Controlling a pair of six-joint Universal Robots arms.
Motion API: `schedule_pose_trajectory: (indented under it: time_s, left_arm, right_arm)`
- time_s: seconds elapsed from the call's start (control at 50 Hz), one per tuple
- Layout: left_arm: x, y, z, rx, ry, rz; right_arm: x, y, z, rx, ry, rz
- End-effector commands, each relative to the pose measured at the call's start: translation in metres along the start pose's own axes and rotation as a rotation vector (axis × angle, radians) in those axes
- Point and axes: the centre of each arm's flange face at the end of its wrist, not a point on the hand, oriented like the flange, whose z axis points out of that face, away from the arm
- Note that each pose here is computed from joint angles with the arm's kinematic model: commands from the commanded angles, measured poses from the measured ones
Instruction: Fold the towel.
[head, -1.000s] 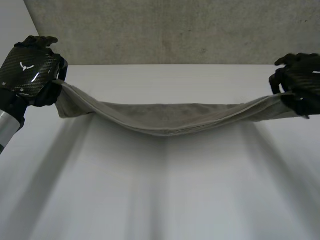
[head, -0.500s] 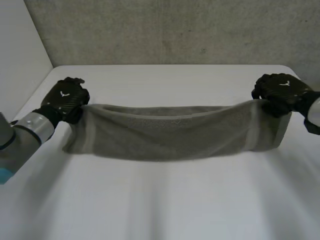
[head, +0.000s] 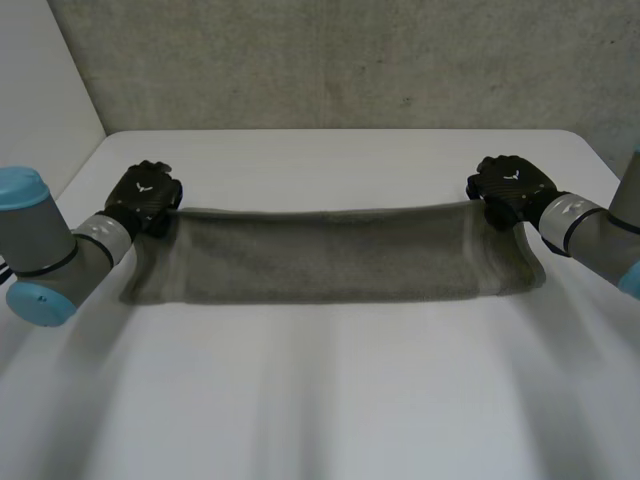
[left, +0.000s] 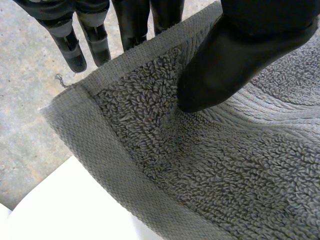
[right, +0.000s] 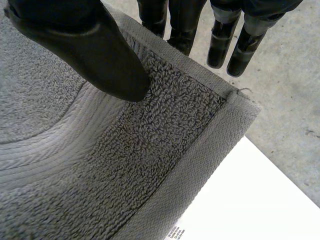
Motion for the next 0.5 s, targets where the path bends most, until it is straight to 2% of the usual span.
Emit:
schedule_pose_trajectory:
  time_s: [0.02, 0.26, 0.5]
  left_arm:
    - [0.008, 0.002, 0.002, -0.001, 0.012, 0.001]
    - [0.003, 0.002, 0.002, -0.027, -0.061, 0.009]
    - [-0.008, -0.030, -0.015, 0.004, -0.107, 0.068]
  right_arm:
    - [-0.001, 0.006, 0.005, -0.001, 0.030, -0.010]
    - [0.003, 0.009, 0.001, -0.034, 0.089, -0.012]
    - [0.011, -0.032, -0.032, 0.006, 0.159, -0.034]
